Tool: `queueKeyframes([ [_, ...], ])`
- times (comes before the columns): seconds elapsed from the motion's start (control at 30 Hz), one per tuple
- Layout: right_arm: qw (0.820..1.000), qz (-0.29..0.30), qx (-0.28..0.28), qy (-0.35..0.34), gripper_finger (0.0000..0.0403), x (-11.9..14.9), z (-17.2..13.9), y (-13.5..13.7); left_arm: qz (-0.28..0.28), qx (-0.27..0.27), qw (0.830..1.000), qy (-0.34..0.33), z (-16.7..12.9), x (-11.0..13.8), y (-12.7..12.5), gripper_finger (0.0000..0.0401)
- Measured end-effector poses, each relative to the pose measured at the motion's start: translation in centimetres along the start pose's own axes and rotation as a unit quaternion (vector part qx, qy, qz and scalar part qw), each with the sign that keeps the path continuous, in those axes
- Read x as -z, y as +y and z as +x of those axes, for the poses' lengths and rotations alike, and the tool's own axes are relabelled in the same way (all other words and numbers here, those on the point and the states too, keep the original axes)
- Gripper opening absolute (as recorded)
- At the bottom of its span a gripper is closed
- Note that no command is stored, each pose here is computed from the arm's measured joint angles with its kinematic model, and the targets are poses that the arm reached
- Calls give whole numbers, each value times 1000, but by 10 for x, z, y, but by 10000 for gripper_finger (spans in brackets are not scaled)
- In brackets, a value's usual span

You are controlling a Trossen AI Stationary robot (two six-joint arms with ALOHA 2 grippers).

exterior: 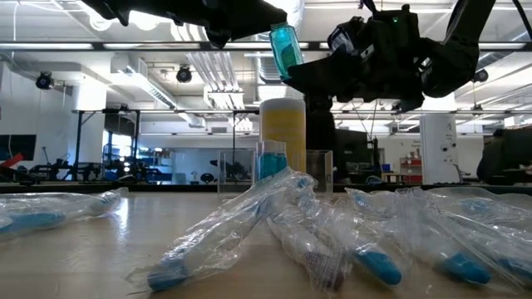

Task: Pick & Place toothbrushing station
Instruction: Put the blue mouthwash into the middle of the transparent organizer

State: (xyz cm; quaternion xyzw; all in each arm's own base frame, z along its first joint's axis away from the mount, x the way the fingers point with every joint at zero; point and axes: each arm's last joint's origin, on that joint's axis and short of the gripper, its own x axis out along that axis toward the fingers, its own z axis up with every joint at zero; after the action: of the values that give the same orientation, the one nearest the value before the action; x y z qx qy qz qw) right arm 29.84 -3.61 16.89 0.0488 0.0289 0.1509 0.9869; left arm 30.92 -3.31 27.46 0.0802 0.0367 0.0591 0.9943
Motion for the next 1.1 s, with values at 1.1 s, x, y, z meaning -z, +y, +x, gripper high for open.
queueKeyframes([
  [1.1, 996, -29, 90, -7, 127, -1, -85, 38, -95, -56, 990, 84, 18, 28, 41, 91],
])
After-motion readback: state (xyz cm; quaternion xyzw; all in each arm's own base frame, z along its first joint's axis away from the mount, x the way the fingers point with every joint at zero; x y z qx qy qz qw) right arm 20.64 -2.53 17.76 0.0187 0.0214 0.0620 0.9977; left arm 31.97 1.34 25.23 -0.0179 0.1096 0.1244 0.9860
